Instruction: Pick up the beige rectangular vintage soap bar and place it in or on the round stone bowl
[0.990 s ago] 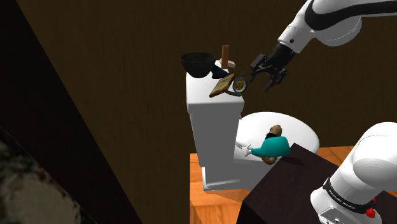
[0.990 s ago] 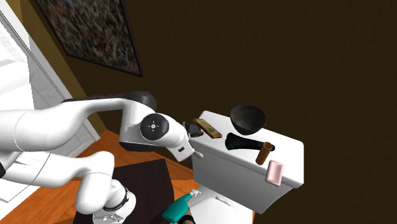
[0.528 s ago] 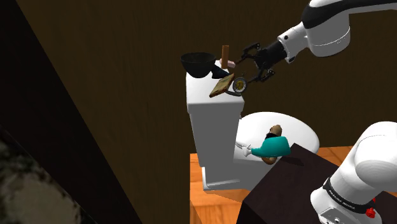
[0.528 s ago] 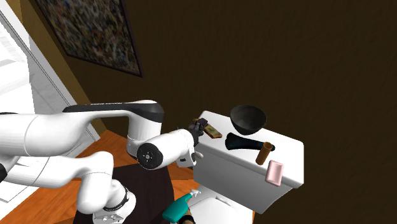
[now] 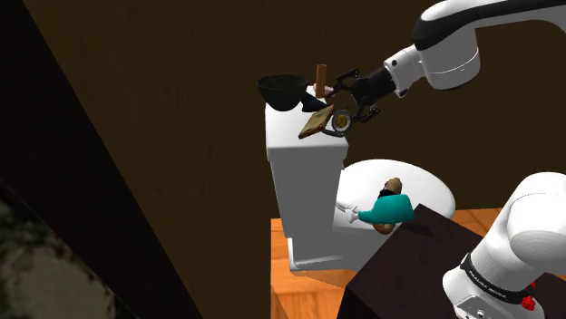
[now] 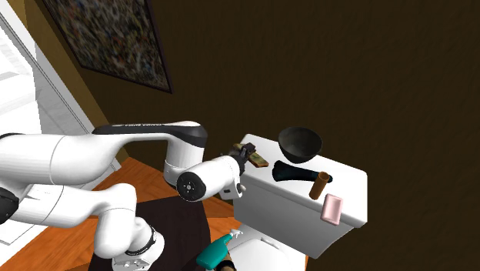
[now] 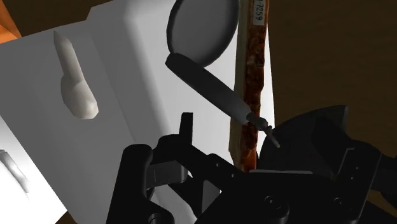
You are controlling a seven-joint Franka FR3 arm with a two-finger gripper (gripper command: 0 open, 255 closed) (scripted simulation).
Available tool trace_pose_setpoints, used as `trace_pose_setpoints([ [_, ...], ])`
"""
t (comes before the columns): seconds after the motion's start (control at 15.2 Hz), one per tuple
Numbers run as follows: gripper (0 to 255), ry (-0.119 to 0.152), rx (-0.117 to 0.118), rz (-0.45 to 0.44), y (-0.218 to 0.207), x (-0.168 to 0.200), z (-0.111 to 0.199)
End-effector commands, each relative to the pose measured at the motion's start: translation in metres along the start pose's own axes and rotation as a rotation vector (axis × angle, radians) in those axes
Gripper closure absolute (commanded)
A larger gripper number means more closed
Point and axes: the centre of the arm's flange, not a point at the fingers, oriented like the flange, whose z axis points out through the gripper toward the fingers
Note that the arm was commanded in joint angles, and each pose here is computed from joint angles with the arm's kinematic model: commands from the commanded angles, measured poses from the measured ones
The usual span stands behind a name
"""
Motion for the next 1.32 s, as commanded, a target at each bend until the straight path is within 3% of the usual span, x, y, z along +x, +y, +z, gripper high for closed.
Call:
trace_pose_setpoints([
  [0.0, 0, 0.000, 0.000, 0.000, 0.000, 0.000, 0.001],
  [0.26, 0, 0.000, 0.000, 0.000, 0.000, 0.000, 0.001],
  [0.33, 255, 0.000, 0.000, 0.000, 0.000, 0.000, 0.001],
  [0.92, 255, 0.000, 0.000, 0.000, 0.000, 0.000, 0.001],
  [1.25, 255, 0.000, 0.000, 0.000, -0.022, -0.004, -0.014],
])
